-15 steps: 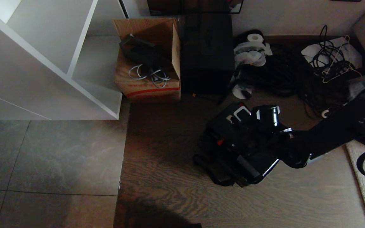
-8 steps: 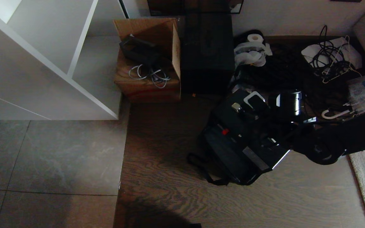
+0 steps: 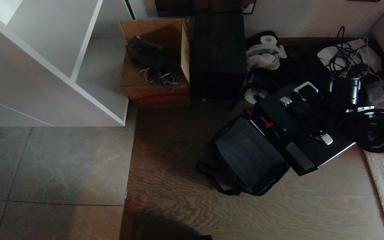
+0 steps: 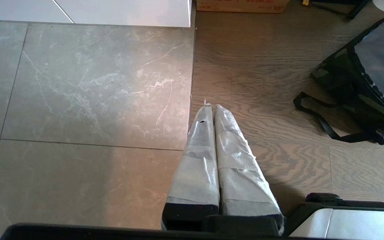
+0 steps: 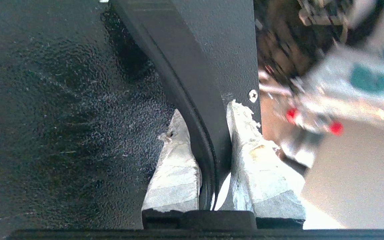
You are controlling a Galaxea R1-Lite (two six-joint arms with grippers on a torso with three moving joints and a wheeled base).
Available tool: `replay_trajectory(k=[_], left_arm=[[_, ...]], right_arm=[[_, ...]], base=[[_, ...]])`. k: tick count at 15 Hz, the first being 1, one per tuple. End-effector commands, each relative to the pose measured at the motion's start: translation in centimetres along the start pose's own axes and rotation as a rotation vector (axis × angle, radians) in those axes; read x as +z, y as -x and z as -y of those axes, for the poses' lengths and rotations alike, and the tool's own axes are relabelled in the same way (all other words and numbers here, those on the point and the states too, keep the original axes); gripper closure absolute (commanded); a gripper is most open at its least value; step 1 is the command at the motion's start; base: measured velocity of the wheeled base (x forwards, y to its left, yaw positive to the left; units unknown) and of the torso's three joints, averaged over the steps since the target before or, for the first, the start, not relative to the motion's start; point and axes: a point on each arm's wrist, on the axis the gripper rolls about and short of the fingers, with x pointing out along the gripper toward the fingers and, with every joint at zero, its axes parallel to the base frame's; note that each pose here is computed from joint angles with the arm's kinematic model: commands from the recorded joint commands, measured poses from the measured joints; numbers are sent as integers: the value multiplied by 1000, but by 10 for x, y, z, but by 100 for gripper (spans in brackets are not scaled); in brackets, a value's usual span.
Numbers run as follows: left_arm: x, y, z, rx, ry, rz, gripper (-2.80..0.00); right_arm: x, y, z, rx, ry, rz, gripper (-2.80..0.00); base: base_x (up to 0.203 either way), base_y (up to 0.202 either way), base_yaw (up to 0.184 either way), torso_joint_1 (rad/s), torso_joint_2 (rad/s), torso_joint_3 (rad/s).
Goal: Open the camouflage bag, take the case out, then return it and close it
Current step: Release the handle, then grip the handle again
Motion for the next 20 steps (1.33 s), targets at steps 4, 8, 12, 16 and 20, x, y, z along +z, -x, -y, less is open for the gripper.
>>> replay_trajectory(k=[4, 8, 12, 16, 20], left_arm=[[0, 0, 0, 0, 0, 1, 0], [0, 0, 0, 0, 0, 0, 0], [0, 0, 0, 0, 0, 0, 0], [0, 0, 0, 0, 0, 0, 0], [0, 0, 0, 0, 0, 0, 0]], right_arm=[[-39, -53, 19, -86, -21, -162, 0], [-65, -107, 19, -129, -29, -248, 0], [-81, -139, 22, -151, -40, -273, 0], [-97, -117, 6, -27, -6, -355, 0], [-104, -84, 2, 95, -4, -372, 0]], base=[[0, 0, 0, 0, 0, 0], [0, 0, 0, 1, -8, 5], [0, 0, 0, 0, 0, 0], [0, 0, 0, 0, 0, 0], [0, 0, 0, 0, 0, 0]])
